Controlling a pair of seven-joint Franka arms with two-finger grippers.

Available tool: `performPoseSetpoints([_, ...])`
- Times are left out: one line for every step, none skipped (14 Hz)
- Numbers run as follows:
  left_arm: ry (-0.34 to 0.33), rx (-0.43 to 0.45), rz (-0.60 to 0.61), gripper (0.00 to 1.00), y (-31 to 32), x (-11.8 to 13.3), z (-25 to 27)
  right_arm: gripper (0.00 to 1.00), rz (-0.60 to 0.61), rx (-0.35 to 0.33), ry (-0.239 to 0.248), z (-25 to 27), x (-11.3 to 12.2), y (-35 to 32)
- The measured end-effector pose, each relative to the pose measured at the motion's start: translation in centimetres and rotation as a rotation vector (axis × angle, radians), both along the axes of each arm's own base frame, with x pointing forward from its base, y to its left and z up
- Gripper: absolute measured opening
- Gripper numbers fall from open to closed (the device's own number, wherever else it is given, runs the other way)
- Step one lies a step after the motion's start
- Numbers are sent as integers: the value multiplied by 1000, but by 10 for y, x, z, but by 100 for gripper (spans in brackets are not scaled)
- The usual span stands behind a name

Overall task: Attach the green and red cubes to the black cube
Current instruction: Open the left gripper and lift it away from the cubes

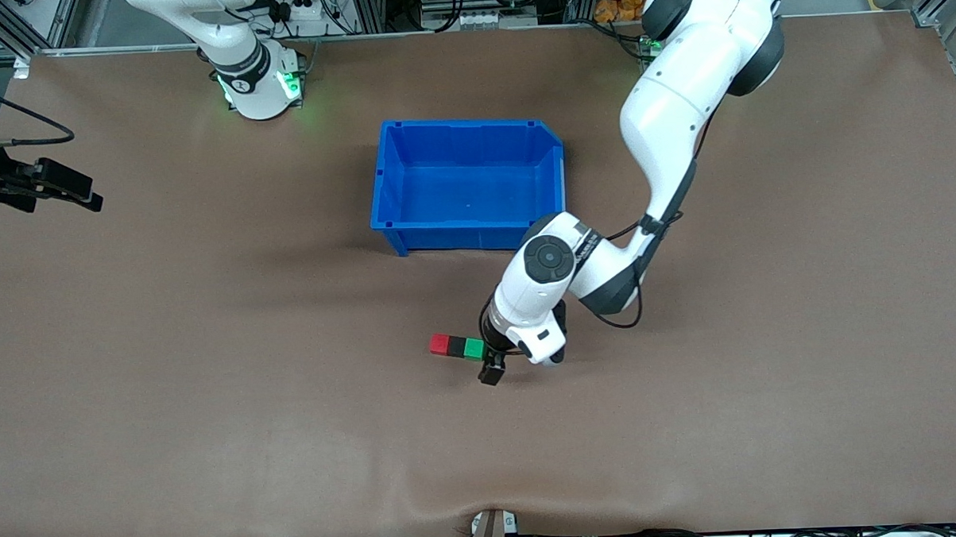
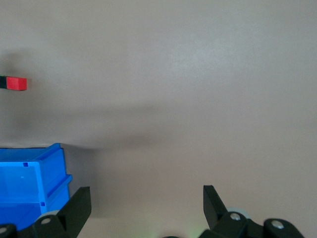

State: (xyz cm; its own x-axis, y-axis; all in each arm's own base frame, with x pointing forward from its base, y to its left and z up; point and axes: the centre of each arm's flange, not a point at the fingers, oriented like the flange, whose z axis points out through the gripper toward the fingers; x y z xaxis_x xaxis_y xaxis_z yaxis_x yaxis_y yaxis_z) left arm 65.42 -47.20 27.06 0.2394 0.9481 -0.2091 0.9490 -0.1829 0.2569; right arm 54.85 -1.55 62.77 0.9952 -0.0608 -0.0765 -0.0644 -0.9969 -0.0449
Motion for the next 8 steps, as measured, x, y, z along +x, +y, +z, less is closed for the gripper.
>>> performPoseSetpoints([-10, 12, -23, 100, 10, 6, 25, 100, -1, -4, 1, 0, 0, -1])
performPoseSetpoints([-7, 32, -50, 100, 22, 11, 49, 100, -1, -9, 4, 0, 0, -2])
performPoseSetpoints([2, 53, -83, 100, 34, 13, 72, 100, -2, -12, 10, -1, -1, -2])
performPoseSetpoints([21, 77, -130, 100, 48, 15, 93, 100, -2, -14, 12, -1, -1, -2])
performPoseSetpoints([45, 102, -190, 100, 63, 15, 112, 100, -2, -14, 14, -1, -2, -2])
performPoseSetpoints([69, 130, -259, 100, 83, 15, 133, 100, -2, -15, 14, -1, -2, -3])
performPoseSetpoints([87, 157, -342, 100, 105, 15, 155, 100, -2, -15, 14, -1, -2, -3])
performPoseSetpoints([104, 174, -431, 100, 130, 15, 178, 100, -2, -15, 14, -1, -2, -3])
